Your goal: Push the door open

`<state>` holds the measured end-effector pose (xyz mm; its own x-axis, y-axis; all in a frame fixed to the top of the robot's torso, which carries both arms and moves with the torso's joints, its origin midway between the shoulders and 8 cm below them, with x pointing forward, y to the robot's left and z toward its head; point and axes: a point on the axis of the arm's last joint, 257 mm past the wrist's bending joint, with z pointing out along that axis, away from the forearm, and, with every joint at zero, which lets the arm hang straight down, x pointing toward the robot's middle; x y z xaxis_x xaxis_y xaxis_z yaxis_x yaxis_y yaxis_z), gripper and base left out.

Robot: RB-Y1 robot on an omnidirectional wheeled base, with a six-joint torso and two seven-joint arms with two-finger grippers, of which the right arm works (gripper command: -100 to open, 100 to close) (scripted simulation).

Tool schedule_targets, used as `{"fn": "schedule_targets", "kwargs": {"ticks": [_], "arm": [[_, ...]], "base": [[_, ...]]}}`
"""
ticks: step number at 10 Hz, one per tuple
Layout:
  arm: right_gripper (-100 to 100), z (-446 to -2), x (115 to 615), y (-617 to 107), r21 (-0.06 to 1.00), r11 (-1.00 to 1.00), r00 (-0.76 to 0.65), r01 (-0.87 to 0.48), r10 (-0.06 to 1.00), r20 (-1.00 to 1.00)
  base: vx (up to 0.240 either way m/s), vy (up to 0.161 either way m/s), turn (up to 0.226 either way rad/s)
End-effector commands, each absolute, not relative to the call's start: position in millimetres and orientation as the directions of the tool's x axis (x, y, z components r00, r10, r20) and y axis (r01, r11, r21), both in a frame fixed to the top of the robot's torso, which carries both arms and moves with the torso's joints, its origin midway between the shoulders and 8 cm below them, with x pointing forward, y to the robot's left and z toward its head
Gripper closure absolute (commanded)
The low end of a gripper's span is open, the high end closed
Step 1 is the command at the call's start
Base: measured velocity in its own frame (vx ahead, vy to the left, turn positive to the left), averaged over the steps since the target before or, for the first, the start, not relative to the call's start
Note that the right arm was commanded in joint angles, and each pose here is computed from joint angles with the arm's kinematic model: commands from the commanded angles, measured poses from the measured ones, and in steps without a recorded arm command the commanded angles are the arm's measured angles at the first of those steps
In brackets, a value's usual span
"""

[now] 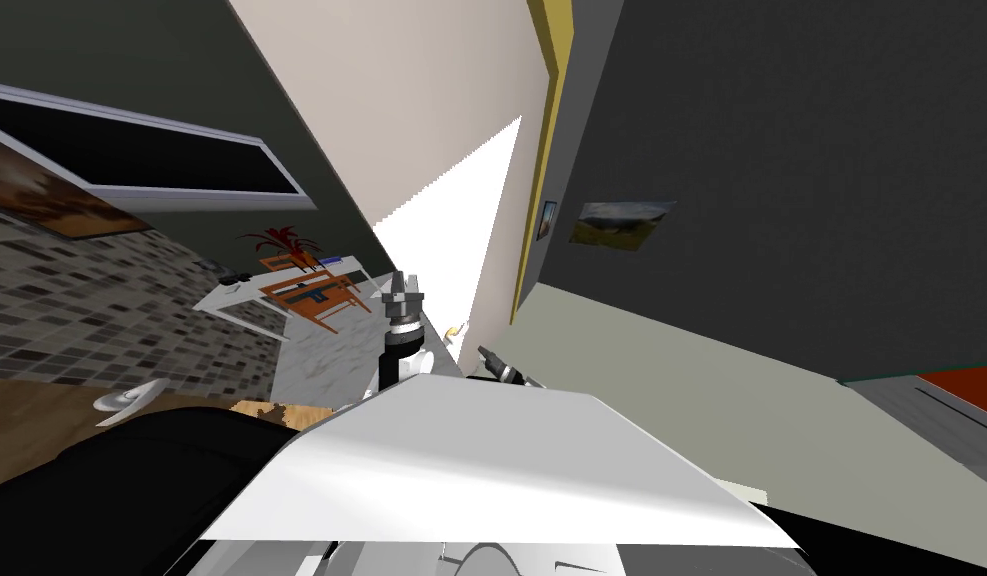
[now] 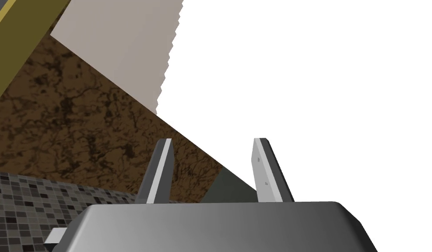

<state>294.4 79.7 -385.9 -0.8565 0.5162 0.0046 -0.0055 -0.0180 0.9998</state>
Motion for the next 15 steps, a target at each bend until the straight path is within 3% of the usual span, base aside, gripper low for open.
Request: {"fn": "schedule_targets", "kwargs": {"ticks": [1,8,9,14,15], "arm": [[-100,-387,294,80,1.0,-0.018,-0.855,-0.007,0.519,0.004],[-100,-391,292,80,1.0,-0.019,-0.846,-0.008,0.533,0.003],[100,-391,292,80,1.0,-0.019,-0.846,-0.008,0.533,0.003],[100,-391,292,80,1.0,-0.019,-0.846,-0.008,0.533,0.003],[-100,-391,307,76,1.0,-0.014,-0.821,-0.009,0.571,0.0]], "base": [[0.108,0.166,0.019],[0.12,0.145,0.025],[-0.004,-0.008,-0.003],[-0.011,-0.014,0.001],[-0.05,0.083,-0.097]]}}
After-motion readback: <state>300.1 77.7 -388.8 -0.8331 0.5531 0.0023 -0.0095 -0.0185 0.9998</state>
